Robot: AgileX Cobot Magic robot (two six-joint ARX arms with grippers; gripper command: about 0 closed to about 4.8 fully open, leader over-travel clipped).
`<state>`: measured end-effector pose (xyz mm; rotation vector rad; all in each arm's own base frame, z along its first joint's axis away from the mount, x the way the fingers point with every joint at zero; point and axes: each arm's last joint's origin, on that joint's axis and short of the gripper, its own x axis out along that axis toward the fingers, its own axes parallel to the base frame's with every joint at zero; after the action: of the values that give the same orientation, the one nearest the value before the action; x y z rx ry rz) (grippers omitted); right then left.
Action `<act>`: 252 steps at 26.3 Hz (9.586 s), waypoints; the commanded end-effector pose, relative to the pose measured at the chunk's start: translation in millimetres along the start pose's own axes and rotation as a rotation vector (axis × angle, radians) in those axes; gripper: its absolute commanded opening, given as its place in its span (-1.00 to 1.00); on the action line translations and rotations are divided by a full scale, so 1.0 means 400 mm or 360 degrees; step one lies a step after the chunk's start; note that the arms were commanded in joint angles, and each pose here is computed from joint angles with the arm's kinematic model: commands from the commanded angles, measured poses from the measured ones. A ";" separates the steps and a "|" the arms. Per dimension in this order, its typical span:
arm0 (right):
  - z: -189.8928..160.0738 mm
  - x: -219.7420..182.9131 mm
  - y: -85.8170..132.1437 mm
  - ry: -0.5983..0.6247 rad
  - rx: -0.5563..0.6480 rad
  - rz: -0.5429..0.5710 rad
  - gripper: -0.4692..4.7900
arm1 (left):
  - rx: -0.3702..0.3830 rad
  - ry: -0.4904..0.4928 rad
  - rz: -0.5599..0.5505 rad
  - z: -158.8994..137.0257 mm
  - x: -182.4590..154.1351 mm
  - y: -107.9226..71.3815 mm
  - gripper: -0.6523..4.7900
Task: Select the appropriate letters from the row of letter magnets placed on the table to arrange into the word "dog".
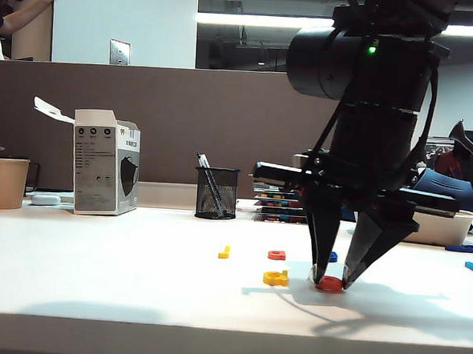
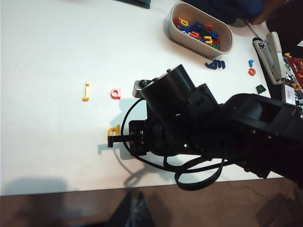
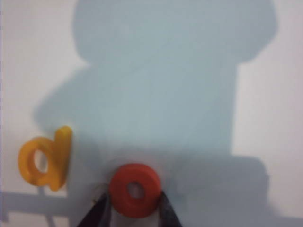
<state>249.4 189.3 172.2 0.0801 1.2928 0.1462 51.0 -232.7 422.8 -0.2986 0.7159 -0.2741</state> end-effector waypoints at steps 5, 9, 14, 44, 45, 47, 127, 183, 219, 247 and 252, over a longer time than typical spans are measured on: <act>0.007 -0.004 0.005 -0.0052 0.0007 0.0018 -0.46 | -0.0003 -0.0012 -0.0004 0.002 -0.003 0.000 -0.78; 0.007 -0.004 0.005 -0.0051 0.0006 0.0023 -0.46 | -0.0003 -0.0012 -0.0004 0.002 -0.003 0.000 -0.78; 0.002 -0.004 0.003 0.0001 0.0005 0.0035 -0.46 | -0.0003 -0.0012 -0.0004 0.002 -0.003 0.000 -0.78; 0.157 -0.181 -0.080 -0.0266 -0.0044 -0.0255 -0.46 | -0.0003 -0.0011 -0.0004 0.001 -0.002 0.000 -0.78; 0.168 -0.187 -0.094 -0.0281 -0.0028 -0.0261 -0.46 | -0.0003 -0.0012 -0.0004 0.001 -0.002 0.000 -0.78; 0.189 -0.199 -0.120 -0.0307 0.0002 -0.0274 -0.46 | -0.0003 -0.0012 -0.0004 0.001 -0.002 0.000 -0.78; 0.333 0.050 -0.435 -0.0206 0.0167 -0.0114 -0.35 | -0.0003 -0.0012 -0.0004 0.001 -0.002 0.000 -0.78; 0.263 0.047 -0.287 0.0160 -0.0231 0.0068 -0.07 | -0.0003 -0.0012 -0.0004 0.001 -0.002 0.000 -0.78; 0.269 0.027 -0.285 0.0131 -0.0223 0.0054 -0.42 | -0.0003 -0.0012 -0.0004 0.001 -0.002 0.000 -0.78; 0.209 -0.095 -0.154 0.0170 -0.0225 0.0310 -0.41 | -0.0003 -0.0012 -0.0004 0.001 -0.002 0.000 -0.78; 0.186 -0.090 -0.096 0.0195 -0.0323 0.0327 -0.41 | -0.0003 -0.0012 -0.0004 0.001 -0.002 0.000 -0.78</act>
<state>315.5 143.7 219.8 0.0345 1.3912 0.4549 51.0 -232.7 422.8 -0.2986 0.7155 -0.2739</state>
